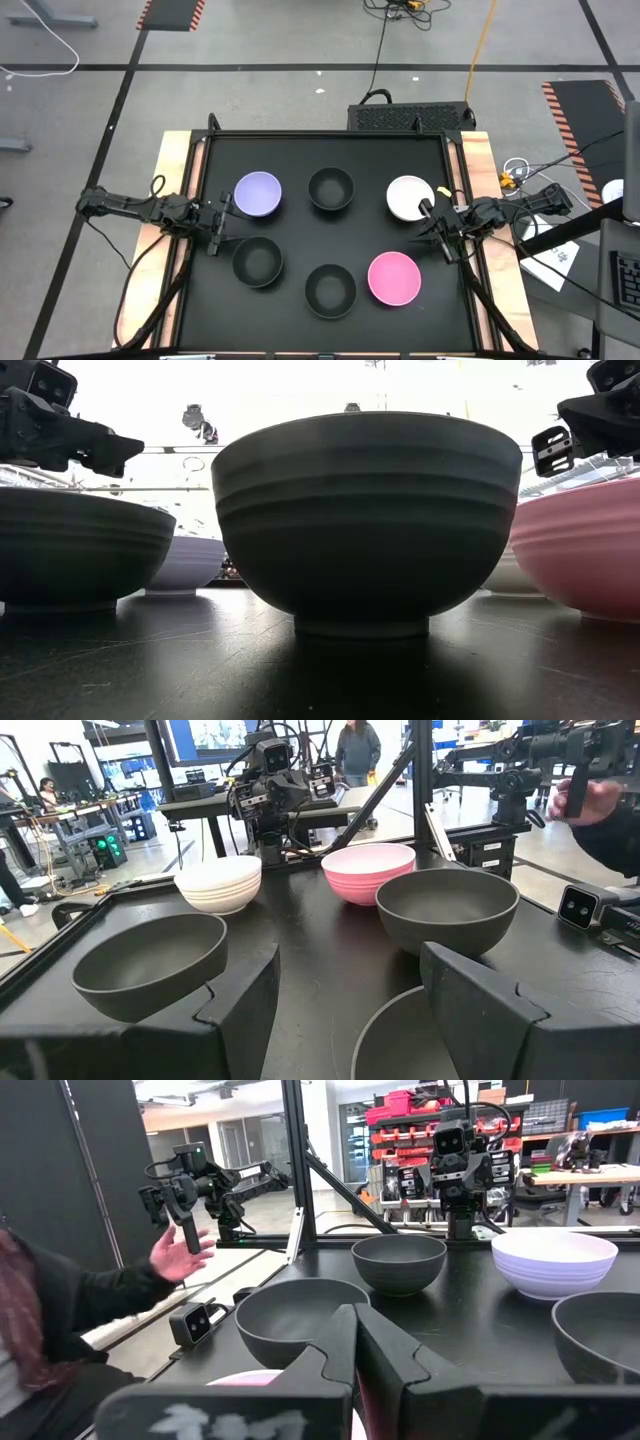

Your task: Nest bowls inside each other

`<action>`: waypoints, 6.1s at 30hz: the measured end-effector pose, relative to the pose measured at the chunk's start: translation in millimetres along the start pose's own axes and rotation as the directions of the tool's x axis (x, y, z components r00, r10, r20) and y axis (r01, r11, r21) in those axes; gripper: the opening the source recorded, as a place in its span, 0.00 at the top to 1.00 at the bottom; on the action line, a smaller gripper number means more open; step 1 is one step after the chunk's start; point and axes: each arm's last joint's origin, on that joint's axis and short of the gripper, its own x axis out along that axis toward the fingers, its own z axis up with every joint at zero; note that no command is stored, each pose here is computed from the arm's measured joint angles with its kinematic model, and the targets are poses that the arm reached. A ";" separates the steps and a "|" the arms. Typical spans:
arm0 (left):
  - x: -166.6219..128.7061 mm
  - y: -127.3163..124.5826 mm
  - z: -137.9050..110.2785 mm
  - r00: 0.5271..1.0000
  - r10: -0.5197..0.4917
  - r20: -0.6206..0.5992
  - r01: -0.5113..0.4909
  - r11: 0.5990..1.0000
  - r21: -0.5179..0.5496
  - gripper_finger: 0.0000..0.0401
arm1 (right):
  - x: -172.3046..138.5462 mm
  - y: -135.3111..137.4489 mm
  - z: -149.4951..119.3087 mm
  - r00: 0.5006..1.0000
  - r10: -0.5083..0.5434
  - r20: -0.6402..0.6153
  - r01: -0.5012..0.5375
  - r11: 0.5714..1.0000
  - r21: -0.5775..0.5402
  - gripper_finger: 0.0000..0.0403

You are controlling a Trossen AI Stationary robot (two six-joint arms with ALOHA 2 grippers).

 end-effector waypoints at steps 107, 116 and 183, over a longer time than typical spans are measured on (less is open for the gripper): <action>-0.4 4.5 5.8 0.989 0.137 0.049 -0.135 0.990 -0.034 0.39 | -25.8 -36.5 62.8 0.288 -0.705 -0.648 0.957 0.237 0.168 0.40; -0.4 4.4 4.8 0.990 0.135 0.038 -0.133 0.990 -0.034 0.39 | -26.0 -51.6 63.9 0.145 -0.650 -0.746 0.986 0.161 0.050 0.40; -0.1 2.6 2.8 0.996 0.082 0.022 -0.081 0.996 -0.020 0.39 | 5.0 -108.2 23.9 0.022 -0.328 -0.944 0.976 0.212 -0.051 0.98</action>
